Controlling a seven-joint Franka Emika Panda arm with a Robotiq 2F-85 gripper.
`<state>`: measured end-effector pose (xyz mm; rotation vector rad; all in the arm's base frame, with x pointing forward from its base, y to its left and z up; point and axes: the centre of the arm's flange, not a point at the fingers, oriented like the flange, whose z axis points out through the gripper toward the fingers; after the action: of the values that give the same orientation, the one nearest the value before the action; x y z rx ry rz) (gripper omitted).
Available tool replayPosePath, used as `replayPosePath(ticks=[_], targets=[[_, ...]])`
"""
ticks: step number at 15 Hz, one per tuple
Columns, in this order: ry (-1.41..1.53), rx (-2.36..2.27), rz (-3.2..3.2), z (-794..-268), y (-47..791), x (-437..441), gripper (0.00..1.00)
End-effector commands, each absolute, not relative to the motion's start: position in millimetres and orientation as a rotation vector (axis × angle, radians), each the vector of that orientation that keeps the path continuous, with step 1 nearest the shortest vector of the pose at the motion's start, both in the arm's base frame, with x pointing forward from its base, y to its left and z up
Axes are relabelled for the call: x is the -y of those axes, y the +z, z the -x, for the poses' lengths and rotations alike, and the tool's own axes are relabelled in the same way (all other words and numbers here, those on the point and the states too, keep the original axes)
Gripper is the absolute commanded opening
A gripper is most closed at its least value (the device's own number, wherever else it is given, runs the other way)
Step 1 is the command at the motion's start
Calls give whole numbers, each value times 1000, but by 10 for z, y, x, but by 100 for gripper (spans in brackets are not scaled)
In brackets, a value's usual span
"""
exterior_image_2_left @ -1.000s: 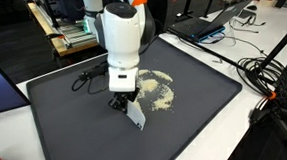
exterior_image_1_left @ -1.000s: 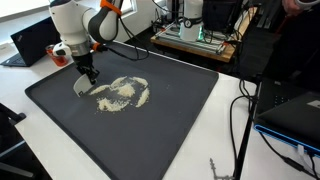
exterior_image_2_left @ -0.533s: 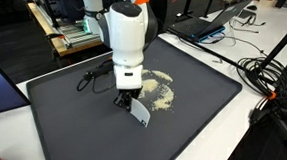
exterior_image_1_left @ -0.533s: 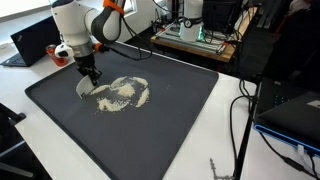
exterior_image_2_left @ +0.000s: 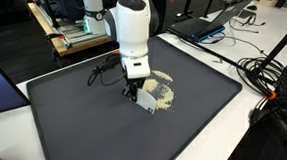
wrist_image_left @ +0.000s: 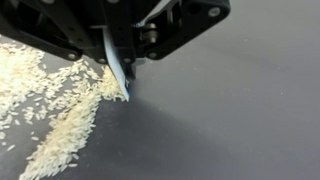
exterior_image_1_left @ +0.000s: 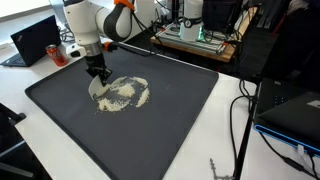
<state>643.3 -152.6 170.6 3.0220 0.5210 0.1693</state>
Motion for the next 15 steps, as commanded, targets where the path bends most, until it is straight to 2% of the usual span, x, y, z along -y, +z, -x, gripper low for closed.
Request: replayPosePath(ticks=[1,15], targets=[[131,-631,-3022,-6078,1694,1253,1],[107,-929,-2957,-5717,1803,673,1]])
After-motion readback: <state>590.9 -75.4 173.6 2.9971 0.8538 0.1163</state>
